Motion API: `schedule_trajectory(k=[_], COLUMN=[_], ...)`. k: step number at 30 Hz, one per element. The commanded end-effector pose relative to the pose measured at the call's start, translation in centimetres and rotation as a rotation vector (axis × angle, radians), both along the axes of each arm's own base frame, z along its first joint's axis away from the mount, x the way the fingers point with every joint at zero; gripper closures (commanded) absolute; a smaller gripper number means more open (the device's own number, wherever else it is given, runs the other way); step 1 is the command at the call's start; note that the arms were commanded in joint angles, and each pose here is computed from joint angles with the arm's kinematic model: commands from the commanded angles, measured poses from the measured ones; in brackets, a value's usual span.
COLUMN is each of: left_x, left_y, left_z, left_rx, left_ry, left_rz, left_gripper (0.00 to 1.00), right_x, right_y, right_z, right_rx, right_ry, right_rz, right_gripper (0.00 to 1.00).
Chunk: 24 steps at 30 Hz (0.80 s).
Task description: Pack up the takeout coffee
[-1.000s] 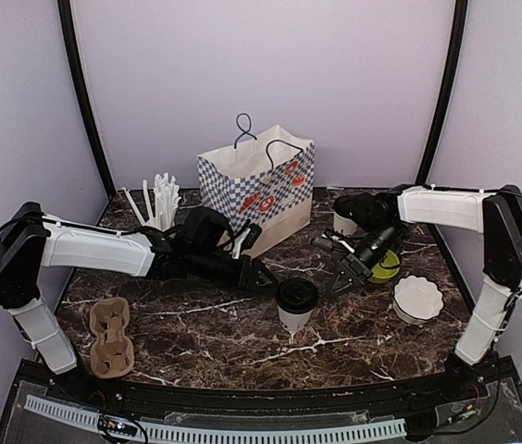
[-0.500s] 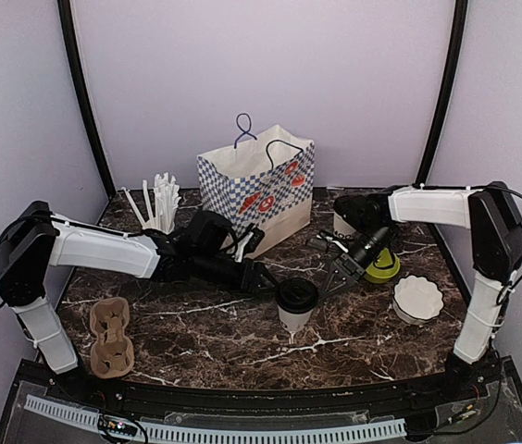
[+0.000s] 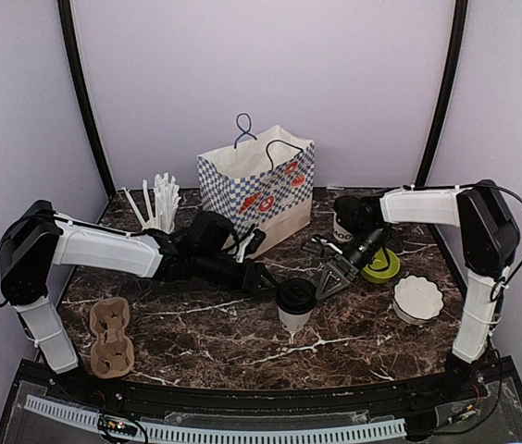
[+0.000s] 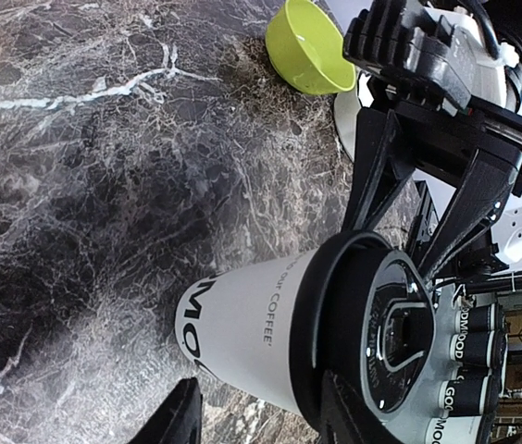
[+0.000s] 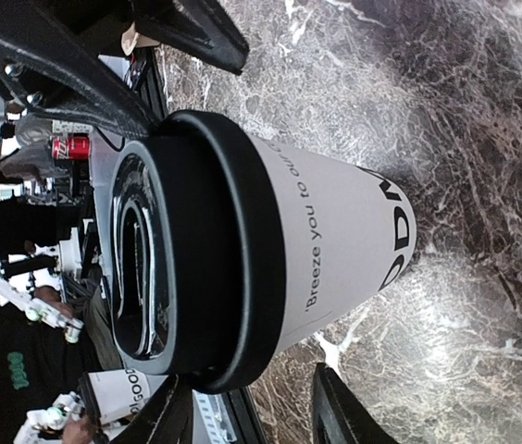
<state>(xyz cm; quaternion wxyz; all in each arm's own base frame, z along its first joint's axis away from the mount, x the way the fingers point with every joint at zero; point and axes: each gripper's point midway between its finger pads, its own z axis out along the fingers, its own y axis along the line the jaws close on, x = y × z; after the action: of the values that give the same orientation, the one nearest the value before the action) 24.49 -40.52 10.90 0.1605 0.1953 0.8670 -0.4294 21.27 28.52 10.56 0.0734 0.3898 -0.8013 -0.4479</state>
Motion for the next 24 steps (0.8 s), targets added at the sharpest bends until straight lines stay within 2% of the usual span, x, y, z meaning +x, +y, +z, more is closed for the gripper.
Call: schedule_trajectory(k=[1, 6, 9, 11, 16, 20, 24], left_x=[-1.8, -2.8, -2.6, -2.0, -0.3, 0.5, 0.6], left_y=[3.3, 4.5, 4.4, 3.7, 0.7, -0.4, -0.5], left_z=[-7.6, -9.7, -8.8, -7.0, 0.2, 4.7, 7.2], left_rx=[0.262, 0.331, 0.333, 0.31, 0.151, 0.047, 0.0], left_ry=[0.147, 0.2, 0.178, 0.123, -0.086, -0.184, -0.225], left_rz=[0.032, 0.034, 0.028, 0.022, -0.017, -0.014, -0.009], left_gripper=[0.56, 0.61, 0.61, 0.61, 0.6, 0.55, 0.48], right_x=[1.8, 2.6, 2.9, 2.7, 1.7, 1.3, 0.8], right_y=[-1.1, -2.7, -2.2, -1.5, -0.3, -0.2, -0.2], right_z=[-5.1, -7.2, -5.8, -4.0, 0.7, 2.8, 3.7], right_rx=[-0.178, -0.298, -0.257, -0.189, -0.027, 0.021, 0.045], right_ry=[-0.076, -0.133, -0.168, -0.178, -0.195, -0.229, -0.233], right_rz=[-0.039, -0.056, -0.044, -0.027, 0.028, 0.049, 0.068], right_gripper=[0.59, 0.63, 0.63, 0.63, 0.59, 0.56, 0.52])
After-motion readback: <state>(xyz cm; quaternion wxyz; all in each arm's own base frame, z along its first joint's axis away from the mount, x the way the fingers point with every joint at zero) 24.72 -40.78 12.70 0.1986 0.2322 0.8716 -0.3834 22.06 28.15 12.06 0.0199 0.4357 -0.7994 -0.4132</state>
